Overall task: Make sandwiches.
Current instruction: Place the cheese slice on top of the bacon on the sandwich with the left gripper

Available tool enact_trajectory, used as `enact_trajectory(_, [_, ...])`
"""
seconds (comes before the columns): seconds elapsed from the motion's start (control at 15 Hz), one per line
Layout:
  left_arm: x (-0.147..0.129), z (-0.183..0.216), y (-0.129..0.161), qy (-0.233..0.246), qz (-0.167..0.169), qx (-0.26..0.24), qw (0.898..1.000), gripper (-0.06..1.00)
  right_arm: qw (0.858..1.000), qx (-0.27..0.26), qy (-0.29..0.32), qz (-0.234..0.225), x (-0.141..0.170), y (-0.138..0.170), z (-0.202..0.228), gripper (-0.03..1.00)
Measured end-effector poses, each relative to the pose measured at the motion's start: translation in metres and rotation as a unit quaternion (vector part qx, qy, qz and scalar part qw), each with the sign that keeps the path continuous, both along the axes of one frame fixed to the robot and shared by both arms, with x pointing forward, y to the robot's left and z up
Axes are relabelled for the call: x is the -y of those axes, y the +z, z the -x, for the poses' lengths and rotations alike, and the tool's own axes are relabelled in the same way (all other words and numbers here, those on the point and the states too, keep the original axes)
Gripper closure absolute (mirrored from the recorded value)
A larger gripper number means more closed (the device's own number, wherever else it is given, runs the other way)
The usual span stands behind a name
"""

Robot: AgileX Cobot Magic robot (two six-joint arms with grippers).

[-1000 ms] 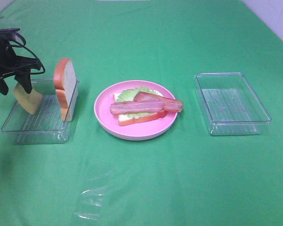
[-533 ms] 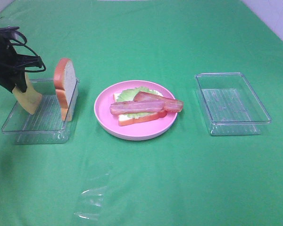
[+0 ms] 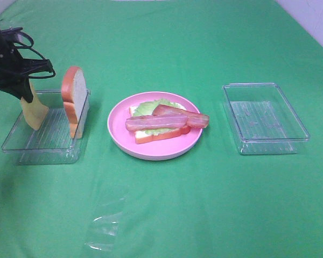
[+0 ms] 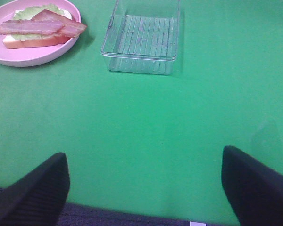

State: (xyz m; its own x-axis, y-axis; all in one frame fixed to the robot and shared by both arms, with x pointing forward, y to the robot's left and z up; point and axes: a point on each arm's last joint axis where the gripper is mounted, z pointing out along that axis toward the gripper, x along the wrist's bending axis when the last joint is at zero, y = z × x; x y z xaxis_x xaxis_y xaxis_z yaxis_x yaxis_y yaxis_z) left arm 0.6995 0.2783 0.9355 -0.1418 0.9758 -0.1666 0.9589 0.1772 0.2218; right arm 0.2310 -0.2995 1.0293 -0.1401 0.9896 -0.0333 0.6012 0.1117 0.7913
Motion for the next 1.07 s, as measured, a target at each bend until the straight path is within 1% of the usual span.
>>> enact_trajectory(0.13, [0.002,0.001,0.014,0.007,0.017,0.015,1.0,0.94,1.0,0.0,0.0,0.0,0.0,0.0,0.0,0.12])
enact_trajectory(0.2, [0.003,0.002,0.02,0.007,0.019,0.021,1.0,0.94,1.0,0.0,0.0,0.0,0.0,0.0,0.0,0.12])
enact_trajectory(0.27, [0.003,0.002,0.038,0.008,0.022,0.042,0.999,0.94,1.0,0.0,0.0,0.0,0.0,0.0,0.0,0.12])
enact_trajectory(0.4, [0.004,0.0,0.088,0.008,0.031,0.11,0.993,0.94,1.0,0.0,0.0,0.0,0.0,0.0,0.0,0.12])
enact_trajectory(0.47, [0.005,0.0,0.1,0.009,0.035,0.125,0.991,0.94,1.0,0.0,0.0,0.0,0.0,0.0,0.0,0.12])
enact_trajectory(0.53, [0.007,0.001,0.127,0.007,0.04,0.162,0.986,0.94,1.0,0.0,0.0,0.0,0.0,0.0,0.0,0.12])
enact_trajectory(0.6, [0.022,0.003,0.163,-0.009,0.053,0.211,0.976,0.94,1.0,0.0,0.0,0.0,0.0,0.0,0.0,0.12])
enact_trajectory(0.67, [0.036,0.004,0.17,-0.023,0.058,0.221,0.973,0.94,1.0,0.0,0.0,0.0,0.0,0.0,0.0,0.12])
enact_trajectory(0.8, [0.065,0.008,0.172,-0.052,0.072,0.223,0.971,0.94,1.0,0.0,0.0,0.0,0.0,0.0,0.0,0.12])
enact_trajectory(0.93, [0.102,0.013,0.169,-0.079,0.11,0.218,0.967,0.94,1.0,0.0,0.0,0.0,0.0,0.0,0.0,0.12])
enact_trajectory(1.0, [0.124,0.017,0.164,-0.104,0.125,0.211,0.964,0.94,1.0,0.0,0.0,0.0,0.0,0.0,0.0,0.12])
enact_trajectory(1.07, [0.133,0.018,0.161,-0.114,0.131,0.207,0.963,0.94,1.0,0.0,0.0,0.0,0.0,0.0,0.0,0.12])
